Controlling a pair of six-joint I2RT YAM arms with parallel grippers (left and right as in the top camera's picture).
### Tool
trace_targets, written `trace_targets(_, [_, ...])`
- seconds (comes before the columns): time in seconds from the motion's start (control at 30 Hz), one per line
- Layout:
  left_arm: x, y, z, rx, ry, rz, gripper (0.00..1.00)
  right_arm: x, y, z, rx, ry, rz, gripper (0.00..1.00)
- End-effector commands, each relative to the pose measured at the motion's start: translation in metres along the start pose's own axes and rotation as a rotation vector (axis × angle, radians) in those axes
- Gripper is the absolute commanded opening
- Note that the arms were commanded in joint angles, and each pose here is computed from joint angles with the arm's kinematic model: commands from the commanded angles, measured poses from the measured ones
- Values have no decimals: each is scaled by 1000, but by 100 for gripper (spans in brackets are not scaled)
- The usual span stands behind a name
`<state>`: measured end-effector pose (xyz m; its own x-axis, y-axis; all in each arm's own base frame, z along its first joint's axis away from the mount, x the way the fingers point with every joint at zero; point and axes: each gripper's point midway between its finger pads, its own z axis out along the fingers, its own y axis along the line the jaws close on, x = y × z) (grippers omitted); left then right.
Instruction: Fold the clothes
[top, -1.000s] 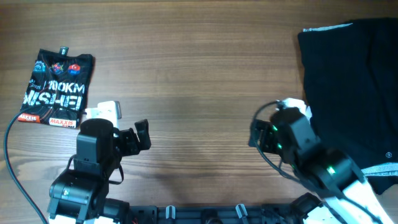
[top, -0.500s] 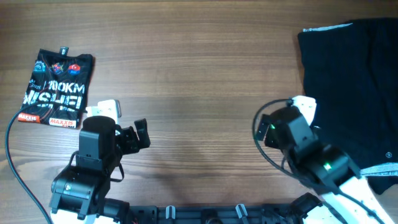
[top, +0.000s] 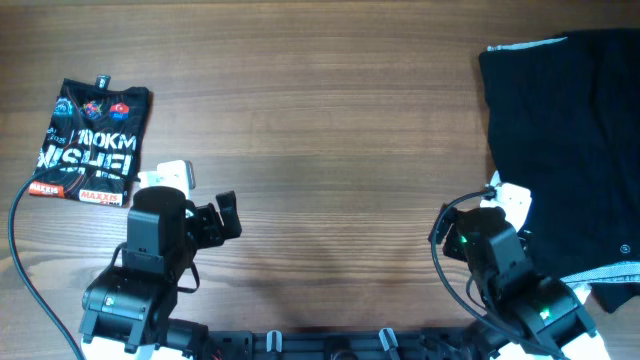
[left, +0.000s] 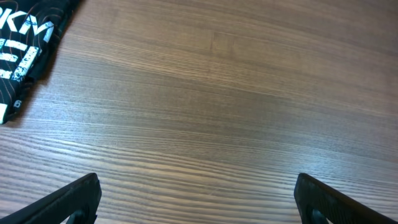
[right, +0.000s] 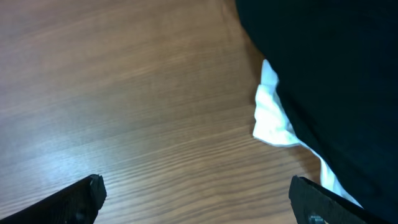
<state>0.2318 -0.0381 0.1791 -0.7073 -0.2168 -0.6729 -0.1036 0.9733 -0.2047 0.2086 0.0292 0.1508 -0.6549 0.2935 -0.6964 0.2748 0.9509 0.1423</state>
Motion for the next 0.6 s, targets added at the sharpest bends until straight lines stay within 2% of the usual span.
trace_targets(0.0, [1,2,1,-10,0,16,100,-24,5,4,-61,-158,-9,100])
trace_targets(0.07, [1,2,1,-10,0,16,100,-55,29,-7,-192,-340,-164,100])
trace_targets(0.2, [1,2,1,-10,0,15,100,-74,37,-17,-299,-510,-204,100])
trace_targets(0.37, [1,2,1,-10,0,16,100,-82,26,-25,-334,-714,-134,100])
trace_targets(0.47, [1,2,1,-10,0,16,100,-78,32,-33,-382,-856,-208,100])
trace_targets(0.53, [1,2,1,-10,0,16,100,-65,34,-28,-425,-903,-232,100])
trace_targets(0.57, [1,2,1,-10,0,15,100,-58,33,-22,-431,-874,-240,100])
